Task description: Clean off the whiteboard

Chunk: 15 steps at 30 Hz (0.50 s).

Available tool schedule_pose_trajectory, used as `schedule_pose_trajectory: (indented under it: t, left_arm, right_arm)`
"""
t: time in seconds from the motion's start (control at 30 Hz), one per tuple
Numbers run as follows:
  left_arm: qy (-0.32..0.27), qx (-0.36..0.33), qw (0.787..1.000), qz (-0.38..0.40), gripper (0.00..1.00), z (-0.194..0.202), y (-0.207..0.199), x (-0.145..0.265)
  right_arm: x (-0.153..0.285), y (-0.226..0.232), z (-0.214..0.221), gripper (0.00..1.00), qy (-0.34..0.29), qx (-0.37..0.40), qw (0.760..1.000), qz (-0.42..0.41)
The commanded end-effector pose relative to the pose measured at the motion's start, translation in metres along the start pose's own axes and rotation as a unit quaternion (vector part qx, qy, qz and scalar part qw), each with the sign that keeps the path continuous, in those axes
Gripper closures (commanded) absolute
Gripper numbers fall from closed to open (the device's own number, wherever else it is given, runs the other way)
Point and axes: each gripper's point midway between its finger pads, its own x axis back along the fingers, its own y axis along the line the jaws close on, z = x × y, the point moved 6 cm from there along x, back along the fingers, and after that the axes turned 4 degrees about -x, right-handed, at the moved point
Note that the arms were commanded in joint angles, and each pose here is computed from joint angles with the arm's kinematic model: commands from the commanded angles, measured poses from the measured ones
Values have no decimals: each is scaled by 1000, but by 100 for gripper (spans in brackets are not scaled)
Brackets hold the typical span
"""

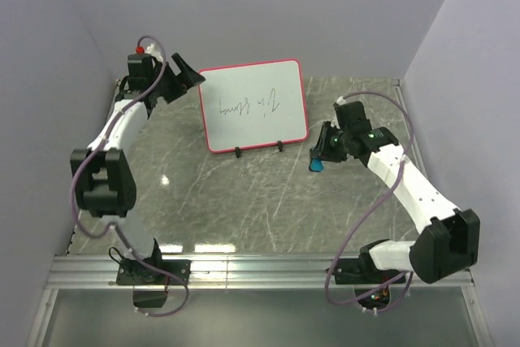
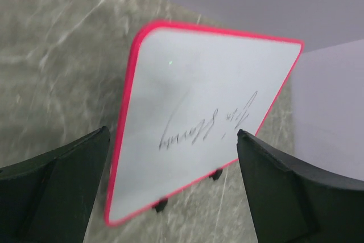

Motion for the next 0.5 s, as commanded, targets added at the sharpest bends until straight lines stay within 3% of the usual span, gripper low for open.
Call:
schedule_pose_trajectory:
  t: [0.0, 0.27, 0.47]
  left_arm:
    - [-34, -23, 992, 120, 1, -34, -4, -28]
    - [-18, 9, 984, 177, 1, -46, 16, -92]
    - [43, 35, 959, 279, 0, -34, 15, -121]
  right_arm:
    - [16, -4, 15, 100, 9, -8, 1000, 0]
    - [29, -15, 16, 100, -13, -3, 1000, 26]
    - [17, -18, 12, 100, -6, -7, 999, 31]
